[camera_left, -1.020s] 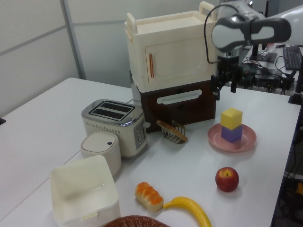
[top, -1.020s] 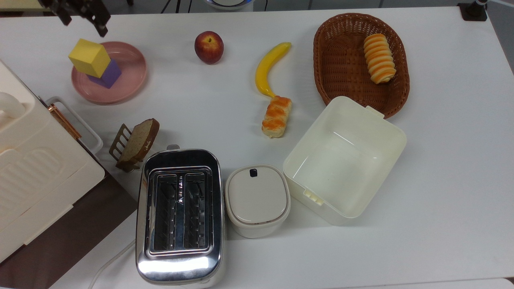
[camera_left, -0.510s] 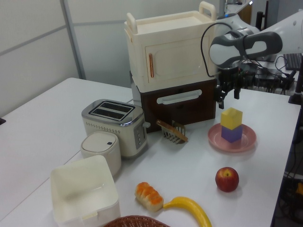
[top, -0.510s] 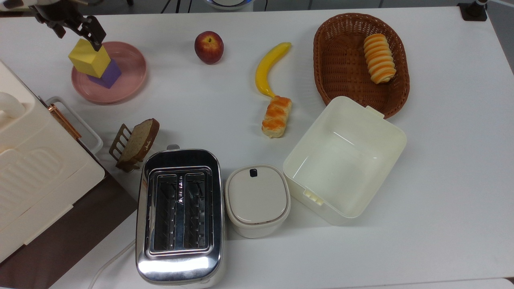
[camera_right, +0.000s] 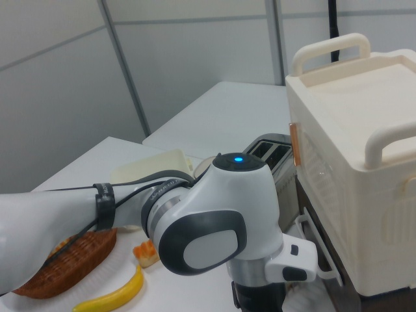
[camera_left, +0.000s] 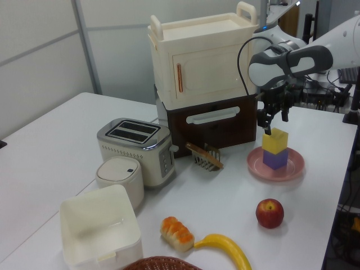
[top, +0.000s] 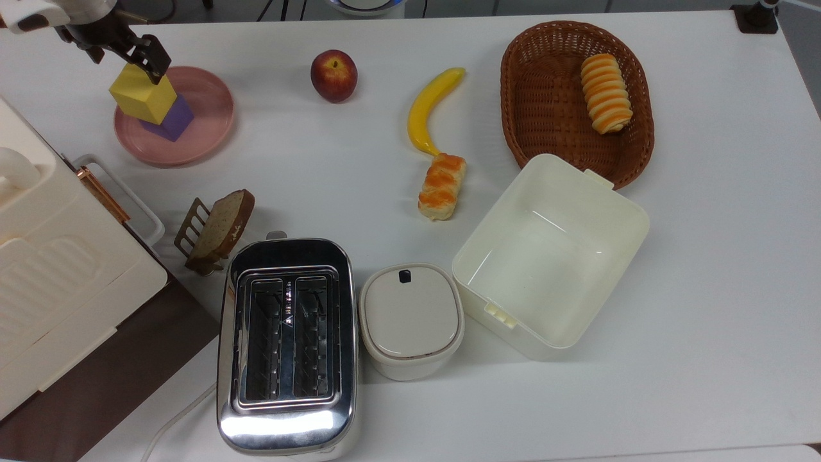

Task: Put the yellow cube on the table
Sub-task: 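Lower the gripper around the yellow cube atop the purple cube, then close the gripper on the yellow cube and lift it off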

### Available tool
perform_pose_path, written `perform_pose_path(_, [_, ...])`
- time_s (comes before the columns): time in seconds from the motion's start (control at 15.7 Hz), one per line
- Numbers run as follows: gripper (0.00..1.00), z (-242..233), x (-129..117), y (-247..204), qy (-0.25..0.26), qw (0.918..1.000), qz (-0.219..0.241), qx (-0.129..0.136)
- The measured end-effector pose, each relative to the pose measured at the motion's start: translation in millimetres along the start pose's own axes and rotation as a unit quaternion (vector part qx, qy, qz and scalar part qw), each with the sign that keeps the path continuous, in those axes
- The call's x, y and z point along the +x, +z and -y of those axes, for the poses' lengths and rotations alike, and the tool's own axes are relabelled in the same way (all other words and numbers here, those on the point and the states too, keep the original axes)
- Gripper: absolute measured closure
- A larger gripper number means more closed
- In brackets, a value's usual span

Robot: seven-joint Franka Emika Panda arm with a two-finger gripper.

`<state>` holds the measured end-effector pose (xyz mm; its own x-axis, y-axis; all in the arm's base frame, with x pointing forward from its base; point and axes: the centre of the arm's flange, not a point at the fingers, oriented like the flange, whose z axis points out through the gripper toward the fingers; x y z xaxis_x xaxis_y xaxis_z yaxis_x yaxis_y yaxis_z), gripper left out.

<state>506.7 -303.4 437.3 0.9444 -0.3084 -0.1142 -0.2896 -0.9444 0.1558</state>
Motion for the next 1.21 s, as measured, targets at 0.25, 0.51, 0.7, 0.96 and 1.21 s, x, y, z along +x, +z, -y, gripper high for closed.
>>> perform_pose_path(0.25, [0.00,0,3,14,-0.004,1.0000,-0.006,-0.005])
perform_pose_path(0.51, [0.00,2,5,24,-0.007,1.0000,-0.003,-0.007])
perform_pose_path(0.7, [0.00,2,5,25,-0.009,0.9999,-0.001,-0.011])
perform_pose_path(0.96, [0.00,2,5,30,-0.011,0.9999,0.003,-0.012])
perform_pose_path(1.21, [0.08,3,6,39,-0.014,0.9998,0.005,-0.015])
